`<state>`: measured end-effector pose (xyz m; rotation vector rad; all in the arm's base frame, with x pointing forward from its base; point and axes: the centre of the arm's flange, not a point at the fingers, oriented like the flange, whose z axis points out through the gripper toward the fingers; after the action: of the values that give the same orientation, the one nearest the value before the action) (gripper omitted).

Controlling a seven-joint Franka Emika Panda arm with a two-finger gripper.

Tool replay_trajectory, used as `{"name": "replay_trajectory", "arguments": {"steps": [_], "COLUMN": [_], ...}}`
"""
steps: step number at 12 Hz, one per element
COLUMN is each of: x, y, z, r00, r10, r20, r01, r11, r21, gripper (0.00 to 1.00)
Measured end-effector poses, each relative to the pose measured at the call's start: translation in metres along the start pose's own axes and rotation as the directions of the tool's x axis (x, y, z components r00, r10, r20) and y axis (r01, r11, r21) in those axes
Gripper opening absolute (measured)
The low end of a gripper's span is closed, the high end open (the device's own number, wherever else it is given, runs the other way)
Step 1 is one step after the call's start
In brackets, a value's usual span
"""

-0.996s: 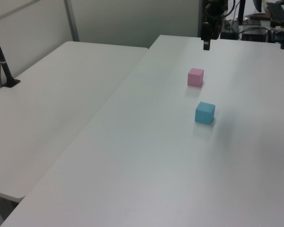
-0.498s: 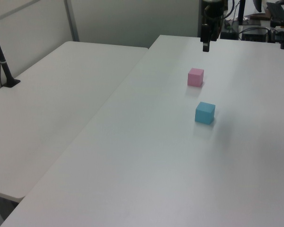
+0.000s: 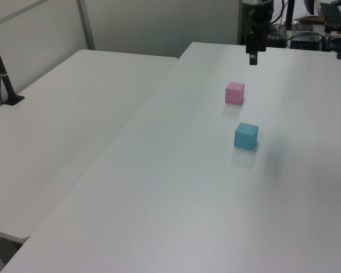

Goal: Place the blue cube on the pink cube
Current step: 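Move the open gripper down toward the light-blue cube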

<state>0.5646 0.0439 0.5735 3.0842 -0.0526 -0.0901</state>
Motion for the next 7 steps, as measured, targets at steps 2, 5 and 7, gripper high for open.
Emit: {"name": "replay_trajectory", "arguments": {"steps": [2,5,7], "x": [-0.0006,-0.0020,-0.0069], "y": [-0.0021,-0.0073,-0.0078], "z": [0.0002,0.0003,0.0022], "r00": [1.000,1.000,0.999], "r10": [-0.004,-0.012,-0.014], "r20": [0.003,0.008,0.045], "r01": [0.004,0.012,0.014], "r11": [1.000,1.000,1.000], "r21": [0.000,-0.002,-0.007], "gripper": [1.00,1.00,1.00]}}
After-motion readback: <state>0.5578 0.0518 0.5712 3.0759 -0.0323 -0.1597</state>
